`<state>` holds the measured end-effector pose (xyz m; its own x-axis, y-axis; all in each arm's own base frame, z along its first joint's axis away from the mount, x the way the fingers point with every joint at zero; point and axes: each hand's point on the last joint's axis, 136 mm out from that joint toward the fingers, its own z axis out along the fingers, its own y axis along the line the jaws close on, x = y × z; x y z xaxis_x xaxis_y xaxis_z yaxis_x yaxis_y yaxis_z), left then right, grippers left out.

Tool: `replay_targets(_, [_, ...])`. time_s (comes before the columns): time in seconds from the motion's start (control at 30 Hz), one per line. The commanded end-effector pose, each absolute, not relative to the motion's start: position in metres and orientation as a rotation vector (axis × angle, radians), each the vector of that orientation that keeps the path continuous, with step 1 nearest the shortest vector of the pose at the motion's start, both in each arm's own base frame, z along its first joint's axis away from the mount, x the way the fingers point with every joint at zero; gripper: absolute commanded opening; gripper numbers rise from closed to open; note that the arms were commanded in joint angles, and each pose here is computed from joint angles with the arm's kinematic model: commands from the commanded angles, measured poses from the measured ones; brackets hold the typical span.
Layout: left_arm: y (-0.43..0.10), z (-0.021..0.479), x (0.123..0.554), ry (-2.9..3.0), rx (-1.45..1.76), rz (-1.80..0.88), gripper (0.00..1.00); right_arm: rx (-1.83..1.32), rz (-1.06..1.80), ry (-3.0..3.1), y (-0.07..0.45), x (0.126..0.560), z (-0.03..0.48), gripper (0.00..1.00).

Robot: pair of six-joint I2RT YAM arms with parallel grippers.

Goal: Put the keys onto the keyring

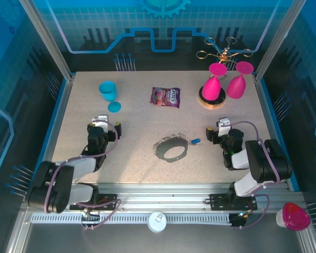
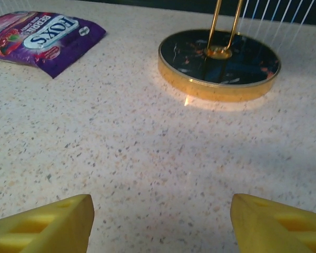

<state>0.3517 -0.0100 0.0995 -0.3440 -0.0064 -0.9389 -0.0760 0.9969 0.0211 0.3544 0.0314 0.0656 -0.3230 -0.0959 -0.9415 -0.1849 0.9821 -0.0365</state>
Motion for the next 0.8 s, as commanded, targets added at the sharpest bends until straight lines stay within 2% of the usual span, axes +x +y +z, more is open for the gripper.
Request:
replay_targets(0.0, [-0.028, 0.128, 0.372, 1.794, 0.045, -0.014, 0.99, -0.182, 0.120, 1.707, 0.032, 0.366, 0.114, 0.70])
replay_targets(0.17, [-0.017, 0.106, 0.378, 1.785, -0.009, -0.004, 0.99, -0.206, 0.141, 1.734, 0.036, 0.373, 0.112, 0.69])
replay_targets(0.43, [-0.010, 0.103, 0.386, 1.806, -0.048, 0.048, 0.99, -0.132, 0.116, 1.865, 0.025, 0.393, 0.101, 0.70])
replay_targets(0.77, [-0.003, 0.096, 0.398, 1.887, -0.090, 0.013, 0.99, -0.134, 0.119, 1.874, 0.025, 0.394, 0.100, 0.72])
